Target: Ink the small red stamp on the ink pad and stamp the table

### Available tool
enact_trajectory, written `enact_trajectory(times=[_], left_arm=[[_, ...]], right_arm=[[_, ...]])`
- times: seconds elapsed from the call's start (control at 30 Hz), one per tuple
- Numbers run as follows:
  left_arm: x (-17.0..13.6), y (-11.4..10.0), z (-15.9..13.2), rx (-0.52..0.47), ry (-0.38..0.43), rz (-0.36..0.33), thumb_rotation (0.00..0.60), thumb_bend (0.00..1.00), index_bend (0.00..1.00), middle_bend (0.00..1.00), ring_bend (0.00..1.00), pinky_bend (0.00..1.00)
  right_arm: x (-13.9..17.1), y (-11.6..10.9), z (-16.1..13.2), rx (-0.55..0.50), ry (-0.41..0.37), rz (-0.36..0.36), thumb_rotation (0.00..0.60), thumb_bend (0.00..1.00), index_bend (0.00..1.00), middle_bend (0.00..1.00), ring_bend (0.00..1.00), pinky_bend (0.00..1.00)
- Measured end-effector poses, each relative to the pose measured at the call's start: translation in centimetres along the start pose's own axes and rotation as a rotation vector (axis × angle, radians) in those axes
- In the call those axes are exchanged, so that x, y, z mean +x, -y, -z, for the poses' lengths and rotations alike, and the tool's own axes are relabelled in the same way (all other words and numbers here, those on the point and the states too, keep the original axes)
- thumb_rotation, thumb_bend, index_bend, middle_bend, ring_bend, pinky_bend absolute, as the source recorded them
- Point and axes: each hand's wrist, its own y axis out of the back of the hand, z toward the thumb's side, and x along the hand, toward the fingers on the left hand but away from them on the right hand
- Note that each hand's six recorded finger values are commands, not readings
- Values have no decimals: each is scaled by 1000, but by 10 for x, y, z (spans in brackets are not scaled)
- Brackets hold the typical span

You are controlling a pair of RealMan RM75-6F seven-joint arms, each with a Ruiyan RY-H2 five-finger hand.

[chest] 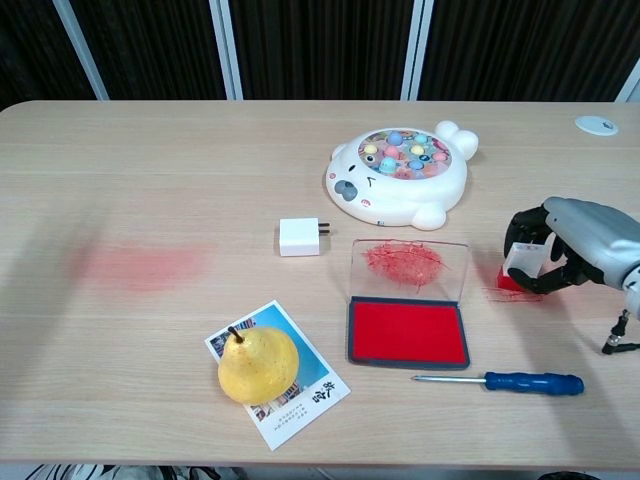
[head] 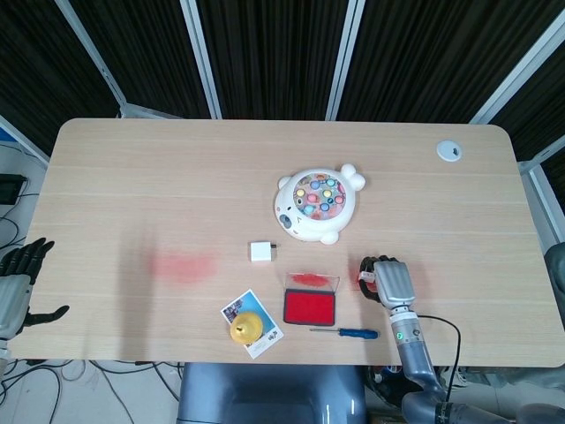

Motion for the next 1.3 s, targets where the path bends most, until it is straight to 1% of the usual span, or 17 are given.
enact_trajectory(times=[0.43, 0.87, 1.3], left_arm=[[0, 0, 0, 2, -1, 2, 600, 0, 0, 0, 0, 0], [0, 0, 0, 4, 0, 3, 600, 0, 0, 0, 0, 0], [0, -1, 0, 4, 1, 1, 600, 0, 0, 0, 0, 0]], right_arm=[[0, 0, 2, 10, 15, -3, 600, 511, 778, 538, 395, 425], [1, -1, 4, 2, 35, 4, 600, 486, 777, 533, 395, 424], [2, 0, 6, 5, 49, 1, 600, 418, 724, 495, 383, 419]])
